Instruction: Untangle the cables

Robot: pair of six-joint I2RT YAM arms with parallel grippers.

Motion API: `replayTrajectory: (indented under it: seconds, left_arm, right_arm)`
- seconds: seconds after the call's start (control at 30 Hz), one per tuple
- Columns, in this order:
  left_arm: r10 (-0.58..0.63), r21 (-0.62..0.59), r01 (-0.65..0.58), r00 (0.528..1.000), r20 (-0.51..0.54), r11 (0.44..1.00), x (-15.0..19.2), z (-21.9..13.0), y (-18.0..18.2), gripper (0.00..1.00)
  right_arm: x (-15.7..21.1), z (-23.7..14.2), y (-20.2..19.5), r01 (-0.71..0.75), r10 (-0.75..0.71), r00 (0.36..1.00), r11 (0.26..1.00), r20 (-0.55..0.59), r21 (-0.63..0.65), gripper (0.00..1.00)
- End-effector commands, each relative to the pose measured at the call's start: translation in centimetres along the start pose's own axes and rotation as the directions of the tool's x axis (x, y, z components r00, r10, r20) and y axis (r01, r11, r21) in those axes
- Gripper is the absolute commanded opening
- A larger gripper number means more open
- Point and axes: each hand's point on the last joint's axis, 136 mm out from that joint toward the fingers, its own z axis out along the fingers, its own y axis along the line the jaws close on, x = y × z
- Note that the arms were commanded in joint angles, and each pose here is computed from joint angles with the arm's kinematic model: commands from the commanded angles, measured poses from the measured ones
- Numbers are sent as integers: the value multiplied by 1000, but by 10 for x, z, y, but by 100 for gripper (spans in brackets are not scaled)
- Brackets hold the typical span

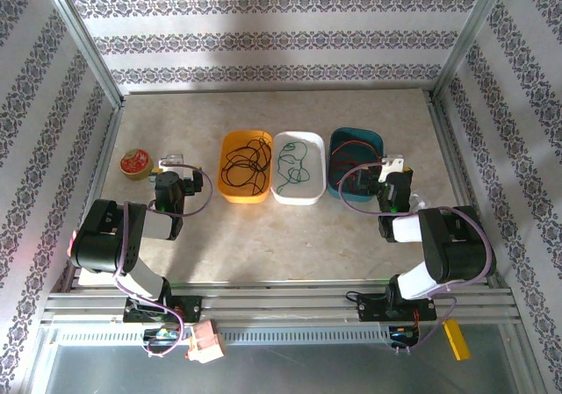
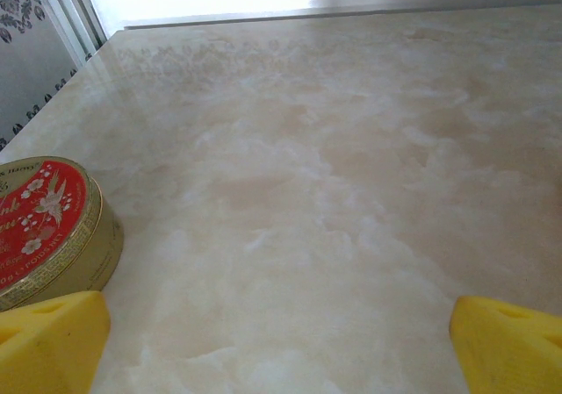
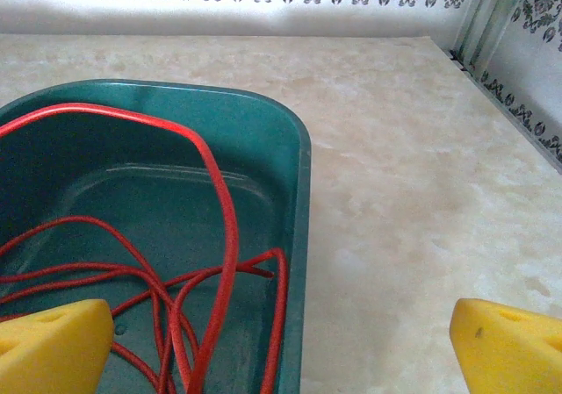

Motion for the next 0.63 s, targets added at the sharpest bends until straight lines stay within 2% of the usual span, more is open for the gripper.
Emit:
replayTrajectory:
  seconds: [0.0, 0.27, 0.3, 0.37, 0.6]
  left_arm:
    - [-20, -7, 20, 999, 39, 1000, -8, 0, 4, 99]
    - [-20, -7, 20, 999, 38, 1000, -7, 0, 4, 99]
    - [-21, -7, 21, 999, 39, 1000, -8, 0, 4, 99]
    - [-20, -7, 20, 999, 39, 1000, -8, 0, 4, 99]
    - [-22, -7, 23, 999, 38, 1000, -7, 0, 4, 99]
  right_arm:
    - [-7, 4, 1, -20, 20, 1000, 1000, 14, -10, 98]
    - [-6, 4, 1, -18, 18, 1000, 1000, 12, -19, 98]
    - [-18, 8, 5, -16, 18, 999, 999, 36, -39, 98]
    - [-18, 9, 12, -8, 11, 1000, 996, 28, -93, 98]
    - [-18, 9, 11, -20, 23, 999, 994, 25, -107, 98]
